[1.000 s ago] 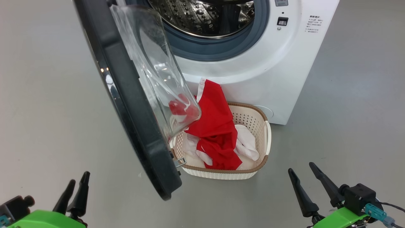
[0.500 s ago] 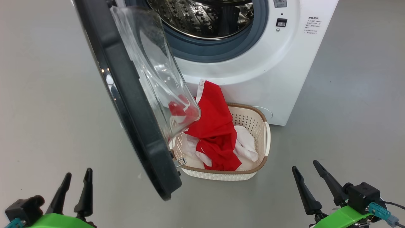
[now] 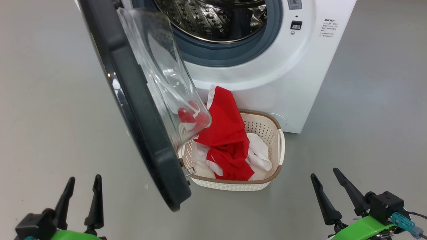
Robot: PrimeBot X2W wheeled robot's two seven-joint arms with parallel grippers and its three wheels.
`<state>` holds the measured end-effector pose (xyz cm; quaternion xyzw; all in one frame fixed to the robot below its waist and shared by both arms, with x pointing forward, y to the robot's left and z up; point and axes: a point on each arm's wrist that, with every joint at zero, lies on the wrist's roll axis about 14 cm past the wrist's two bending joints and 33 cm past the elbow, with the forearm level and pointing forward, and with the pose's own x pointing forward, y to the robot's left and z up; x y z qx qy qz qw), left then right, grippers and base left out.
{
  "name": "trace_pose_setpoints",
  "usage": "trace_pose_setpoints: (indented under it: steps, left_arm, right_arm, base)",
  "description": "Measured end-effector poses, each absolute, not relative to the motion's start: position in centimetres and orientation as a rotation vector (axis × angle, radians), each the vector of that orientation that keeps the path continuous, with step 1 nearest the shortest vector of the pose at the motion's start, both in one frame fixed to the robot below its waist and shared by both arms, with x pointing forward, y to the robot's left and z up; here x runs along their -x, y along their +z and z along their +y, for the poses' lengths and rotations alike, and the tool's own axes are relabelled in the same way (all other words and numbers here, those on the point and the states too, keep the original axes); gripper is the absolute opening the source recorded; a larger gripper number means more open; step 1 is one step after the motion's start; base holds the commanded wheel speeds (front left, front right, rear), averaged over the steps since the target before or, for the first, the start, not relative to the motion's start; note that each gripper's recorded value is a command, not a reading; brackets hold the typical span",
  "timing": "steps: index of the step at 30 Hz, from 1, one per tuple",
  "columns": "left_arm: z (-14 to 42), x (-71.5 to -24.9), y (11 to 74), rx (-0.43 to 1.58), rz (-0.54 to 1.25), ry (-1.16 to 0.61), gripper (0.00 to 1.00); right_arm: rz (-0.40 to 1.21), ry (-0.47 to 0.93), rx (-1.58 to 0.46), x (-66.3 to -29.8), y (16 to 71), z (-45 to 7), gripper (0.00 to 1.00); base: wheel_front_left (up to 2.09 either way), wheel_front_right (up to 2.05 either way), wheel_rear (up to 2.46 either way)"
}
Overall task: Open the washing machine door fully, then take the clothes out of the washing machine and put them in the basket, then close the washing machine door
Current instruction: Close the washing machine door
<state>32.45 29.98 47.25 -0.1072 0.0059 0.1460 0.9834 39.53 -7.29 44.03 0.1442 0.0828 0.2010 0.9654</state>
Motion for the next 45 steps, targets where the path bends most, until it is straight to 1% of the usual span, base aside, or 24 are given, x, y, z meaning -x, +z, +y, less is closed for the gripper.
trace_pose_setpoints:
  steps: [4,10,26,27,28,29,30,32,33,34,40,45]
  left_arm:
    - [29.7,-32.4,47.3,0.187,0.014,0.292,1.00]
    - [29.1,-31.9,46.5,0.199,0.034,0.299,1.00]
    - [29.1,-31.9,46.8,0.195,0.022,0.302,1.00]
    - [29.2,-32.0,47.1,0.202,0.013,0.304,0.92]
    - [29.4,-31.9,47.3,0.215,0.002,0.311,0.78]
    - [29.5,-31.9,47.4,0.223,-0.004,0.315,0.68]
    - [29.6,-31.9,47.5,0.225,-0.007,0.316,0.51]
    - [29.9,-31.9,47.7,0.239,-0.017,0.321,0.26]
    - [30.2,-31.8,47.9,0.247,-0.023,0.325,0.05]
    - [30.4,-31.9,48.0,0.257,-0.030,0.327,0.00]
    - [31.8,-32.2,49.2,0.279,-0.064,0.323,0.00]
    - [32.3,-32.8,49.8,0.366,-0.077,0.288,0.00]
  right_arm:
    - [0.167,0.402,-0.287,-39.6,44.0,-7.5,1.00]
    - [0.164,0.397,-0.288,-39.5,44.1,-7.6,1.00]
    - [0.158,0.394,-0.288,-39.4,44.3,-7.7,1.00]
    - [0.158,0.394,-0.289,-39.4,44.3,-7.7,1.00]
    - [0.159,0.395,-0.289,-39.4,44.3,-7.7,1.00]
    - [0.159,0.395,-0.289,-39.4,44.3,-7.6,1.00]
    - [0.160,0.397,-0.289,-39.4,44.2,-7.6,1.00]
    - [0.162,0.399,-0.289,-39.4,44.2,-7.5,1.00]
    - [0.163,0.400,-0.289,-39.4,44.2,-7.5,1.00]
    - [0.164,0.401,-0.290,-39.4,44.1,-7.4,1.00]
    - [0.168,0.407,-0.294,-39.3,44.0,-7.1,1.00]
    - [0.176,0.416,-0.299,-39.1,43.9,-6.7,1.00]
  base:
    - [0.00,0.00,0.00]
    - [0.00,0.00,0.00]
    - [0.00,0.00,0.00]
    - [0.00,0.00,0.00]
    - [0.00,0.00,0.00]
    - [0.00,0.00,0.00]
    - [0.00,0.00,0.00]
    - [0.00,0.00,0.00]
    - [0.00,0.00,0.00]
    - [0.00,0.00,0.00]
    - [0.00,0.00,0.00]
    - [0.00,0.00,0.00]
